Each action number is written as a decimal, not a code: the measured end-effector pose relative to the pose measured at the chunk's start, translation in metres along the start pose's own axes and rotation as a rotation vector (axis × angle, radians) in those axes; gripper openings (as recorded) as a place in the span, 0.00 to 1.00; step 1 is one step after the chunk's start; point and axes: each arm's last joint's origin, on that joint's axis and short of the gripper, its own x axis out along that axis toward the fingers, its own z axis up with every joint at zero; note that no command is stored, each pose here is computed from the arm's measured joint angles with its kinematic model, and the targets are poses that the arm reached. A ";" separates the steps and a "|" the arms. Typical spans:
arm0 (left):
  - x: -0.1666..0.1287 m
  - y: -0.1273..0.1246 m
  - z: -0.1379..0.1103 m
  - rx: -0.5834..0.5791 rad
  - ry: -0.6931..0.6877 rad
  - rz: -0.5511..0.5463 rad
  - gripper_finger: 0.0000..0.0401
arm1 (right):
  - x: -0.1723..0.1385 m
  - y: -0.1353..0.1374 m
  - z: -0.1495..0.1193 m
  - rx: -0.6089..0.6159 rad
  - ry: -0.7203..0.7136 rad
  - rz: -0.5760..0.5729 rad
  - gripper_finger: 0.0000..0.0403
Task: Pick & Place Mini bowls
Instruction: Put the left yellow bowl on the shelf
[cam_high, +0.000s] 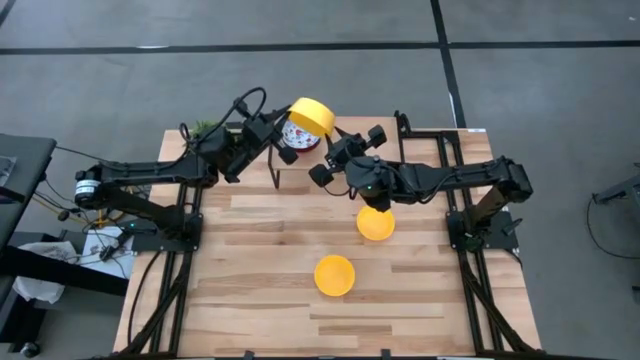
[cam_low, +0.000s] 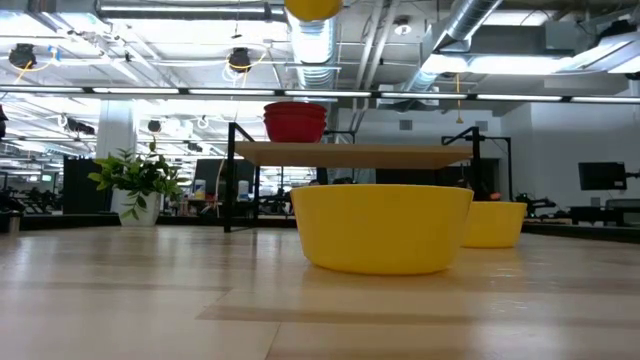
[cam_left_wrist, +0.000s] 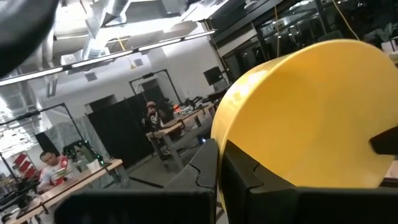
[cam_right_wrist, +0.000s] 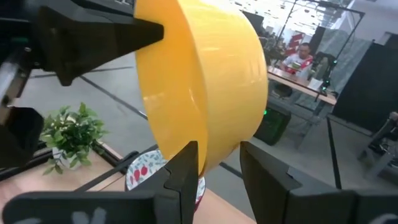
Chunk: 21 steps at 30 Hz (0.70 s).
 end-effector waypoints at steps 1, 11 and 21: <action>0.000 0.000 0.000 0.000 0.000 -0.001 0.01 | 0.000 0.000 0.000 0.000 0.001 -0.008 0.27; 0.000 -0.001 -0.002 -0.018 0.019 -0.012 0.01 | 0.000 -0.002 0.000 -0.006 0.004 -0.051 0.13; -0.001 -0.006 -0.010 -0.067 0.041 -0.035 0.02 | 0.000 -0.004 0.001 -0.016 0.007 -0.105 0.01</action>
